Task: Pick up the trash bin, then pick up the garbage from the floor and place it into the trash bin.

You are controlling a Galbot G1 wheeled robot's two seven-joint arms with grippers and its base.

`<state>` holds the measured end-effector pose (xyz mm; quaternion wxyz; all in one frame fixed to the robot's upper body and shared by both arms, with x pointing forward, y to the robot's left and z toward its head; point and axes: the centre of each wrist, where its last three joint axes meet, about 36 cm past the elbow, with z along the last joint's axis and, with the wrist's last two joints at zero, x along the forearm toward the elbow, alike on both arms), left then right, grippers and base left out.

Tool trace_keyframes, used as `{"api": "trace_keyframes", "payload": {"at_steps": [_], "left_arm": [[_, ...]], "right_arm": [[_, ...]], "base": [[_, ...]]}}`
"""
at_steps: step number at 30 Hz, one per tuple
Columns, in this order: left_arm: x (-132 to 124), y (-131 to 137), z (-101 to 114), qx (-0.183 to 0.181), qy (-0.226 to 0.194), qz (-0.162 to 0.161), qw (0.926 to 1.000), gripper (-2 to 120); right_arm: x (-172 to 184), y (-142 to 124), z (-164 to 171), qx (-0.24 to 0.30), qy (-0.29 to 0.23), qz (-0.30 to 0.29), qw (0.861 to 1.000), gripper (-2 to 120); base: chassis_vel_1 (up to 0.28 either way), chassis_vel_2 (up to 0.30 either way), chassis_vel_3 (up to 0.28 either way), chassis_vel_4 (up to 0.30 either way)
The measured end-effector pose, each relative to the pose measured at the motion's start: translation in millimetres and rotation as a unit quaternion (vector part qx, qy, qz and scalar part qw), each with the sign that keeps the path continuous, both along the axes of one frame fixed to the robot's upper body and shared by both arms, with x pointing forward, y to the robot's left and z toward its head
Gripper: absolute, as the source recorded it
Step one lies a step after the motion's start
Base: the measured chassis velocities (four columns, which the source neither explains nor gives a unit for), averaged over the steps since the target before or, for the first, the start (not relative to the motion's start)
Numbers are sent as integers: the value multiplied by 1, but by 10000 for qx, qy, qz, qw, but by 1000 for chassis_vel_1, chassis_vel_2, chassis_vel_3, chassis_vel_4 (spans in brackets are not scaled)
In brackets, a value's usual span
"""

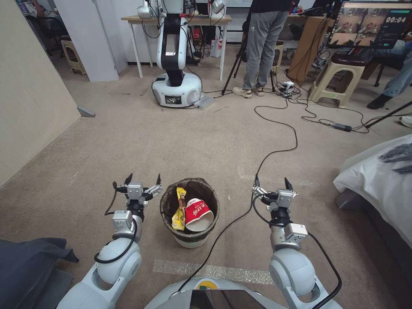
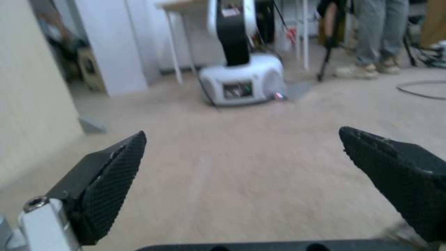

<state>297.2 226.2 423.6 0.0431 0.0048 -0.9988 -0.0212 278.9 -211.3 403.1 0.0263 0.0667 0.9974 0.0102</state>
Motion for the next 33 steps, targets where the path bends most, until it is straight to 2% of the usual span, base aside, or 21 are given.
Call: {"api": "trace_keyframes", "payload": {"at_steps": [3,5,7,11,33], "left_arm": [[-5,12,-20,524,-677,311,9958,100],[-7,13,-25,592,-768,337,9947,100],[-15,13,-43,735,-960,380,9919,100],[-19,6,-53,753,-1010,447,9910,100],[-18,5,-53,720,-966,480,9916,100]], "right_arm": [[4,-8,3,-35,-134,-159,9998,100],[5,-9,3,-34,-169,-180,9997,100],[7,-11,0,-44,-257,-230,9994,100],[6,-12,-3,-95,-324,-262,9991,100],[5,-12,-3,-118,-315,-262,9991,100]], "base": [[0,0,0,0],[0,0,0,0],[0,0,0,0],[0,0,0,0],[0,0,0,0]]}}
